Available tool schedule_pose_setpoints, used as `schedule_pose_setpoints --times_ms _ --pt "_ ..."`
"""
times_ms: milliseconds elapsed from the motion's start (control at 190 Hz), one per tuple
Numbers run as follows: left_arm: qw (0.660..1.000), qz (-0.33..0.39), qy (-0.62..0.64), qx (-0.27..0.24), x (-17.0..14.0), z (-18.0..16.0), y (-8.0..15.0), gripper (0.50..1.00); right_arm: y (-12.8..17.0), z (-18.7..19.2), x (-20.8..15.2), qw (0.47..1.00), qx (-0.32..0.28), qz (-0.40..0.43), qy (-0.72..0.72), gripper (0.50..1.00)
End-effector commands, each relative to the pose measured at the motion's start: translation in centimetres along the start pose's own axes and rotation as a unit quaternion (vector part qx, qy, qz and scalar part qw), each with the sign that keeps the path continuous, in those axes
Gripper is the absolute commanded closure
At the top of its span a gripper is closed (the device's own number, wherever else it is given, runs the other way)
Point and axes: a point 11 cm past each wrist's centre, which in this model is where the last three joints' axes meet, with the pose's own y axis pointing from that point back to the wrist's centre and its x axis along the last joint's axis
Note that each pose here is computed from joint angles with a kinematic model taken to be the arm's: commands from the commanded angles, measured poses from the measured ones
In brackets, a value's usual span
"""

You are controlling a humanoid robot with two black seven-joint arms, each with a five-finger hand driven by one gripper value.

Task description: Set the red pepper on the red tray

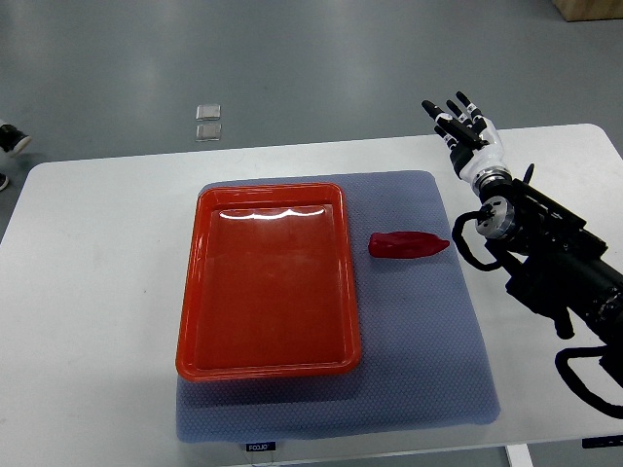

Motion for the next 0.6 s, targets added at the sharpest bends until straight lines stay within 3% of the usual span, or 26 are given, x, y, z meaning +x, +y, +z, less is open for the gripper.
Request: schedule_pose_setpoints --times_ms 0,594 --pt "1.0 -0.004 0.0 0.003 -0.05 -0.03 0.01 0.5 0.0 0.01 -0.01 1.0 0.0 0.0 0.0 0.583" --pt "1.0 0.007 -0.002 0.004 0.47 -0.09 0.05 0.5 -0.13 -0.38 -0.08 1.0 0.003 -0.001 0.002 0.583"
